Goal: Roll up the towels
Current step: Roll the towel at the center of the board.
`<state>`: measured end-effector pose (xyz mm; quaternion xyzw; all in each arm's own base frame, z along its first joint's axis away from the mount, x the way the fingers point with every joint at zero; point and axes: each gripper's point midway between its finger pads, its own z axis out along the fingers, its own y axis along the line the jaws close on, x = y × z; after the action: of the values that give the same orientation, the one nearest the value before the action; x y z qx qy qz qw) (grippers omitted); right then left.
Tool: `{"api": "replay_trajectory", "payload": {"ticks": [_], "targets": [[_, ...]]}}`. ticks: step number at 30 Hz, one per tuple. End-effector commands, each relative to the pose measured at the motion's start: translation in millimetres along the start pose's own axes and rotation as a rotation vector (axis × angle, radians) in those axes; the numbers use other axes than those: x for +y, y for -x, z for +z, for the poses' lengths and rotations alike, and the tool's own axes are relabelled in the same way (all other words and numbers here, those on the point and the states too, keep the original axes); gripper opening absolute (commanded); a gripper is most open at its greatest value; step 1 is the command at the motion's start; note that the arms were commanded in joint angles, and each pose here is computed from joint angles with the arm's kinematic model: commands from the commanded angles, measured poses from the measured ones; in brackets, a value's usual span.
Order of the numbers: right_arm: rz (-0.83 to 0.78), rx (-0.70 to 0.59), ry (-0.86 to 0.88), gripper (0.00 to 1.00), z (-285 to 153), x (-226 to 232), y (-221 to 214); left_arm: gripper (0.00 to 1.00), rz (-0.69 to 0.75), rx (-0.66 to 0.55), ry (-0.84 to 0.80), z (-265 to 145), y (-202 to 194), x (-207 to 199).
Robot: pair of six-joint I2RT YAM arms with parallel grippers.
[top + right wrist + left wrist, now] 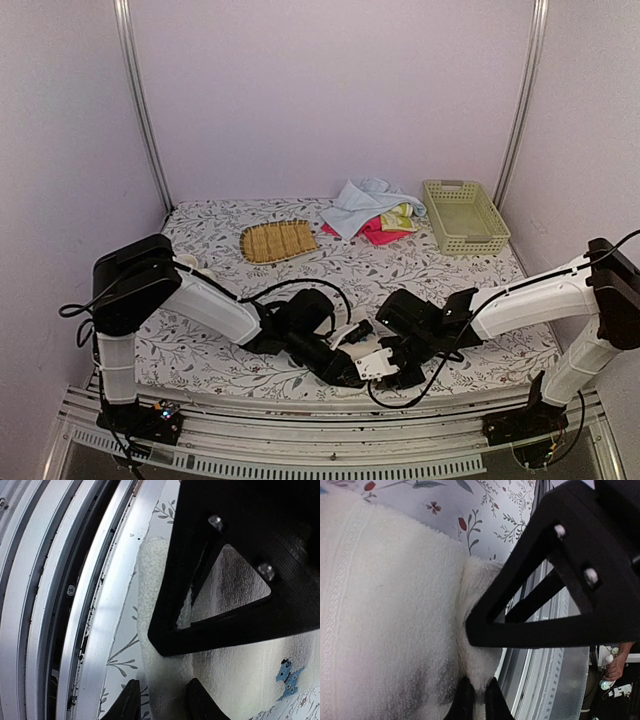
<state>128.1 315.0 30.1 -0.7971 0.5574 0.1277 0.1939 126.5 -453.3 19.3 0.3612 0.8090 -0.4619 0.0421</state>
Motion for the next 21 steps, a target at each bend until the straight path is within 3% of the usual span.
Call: {"api": "replay_trajectory", "payload": {"ticks": [1, 5, 8, 16, 21], "targets": [[-0.020, 0.058, -0.033, 0.32, 17, -5, -10, 0.00, -0.102, 0.096, 0.098, 5, -34, 40], [-0.012, 0.086, 0.031, 0.15, 23, 7, -18, 0.01, -0.082, 0.077, 0.115, -2, -31, 40], [0.001, 0.072, 0.112, 0.07, 20, 22, -16, 0.15, -0.022, 0.001, 0.167, -20, -20, 35], [0.149, -0.002, 0.399, 0.04, 6, 49, -2, 0.37, 0.140, -0.309, 0.367, -91, -15, 13], [0.354, -0.001, 0.597, 0.04, 8, 37, -8, 0.37, 0.347, -0.357, 0.510, -100, -33, -14]]}}
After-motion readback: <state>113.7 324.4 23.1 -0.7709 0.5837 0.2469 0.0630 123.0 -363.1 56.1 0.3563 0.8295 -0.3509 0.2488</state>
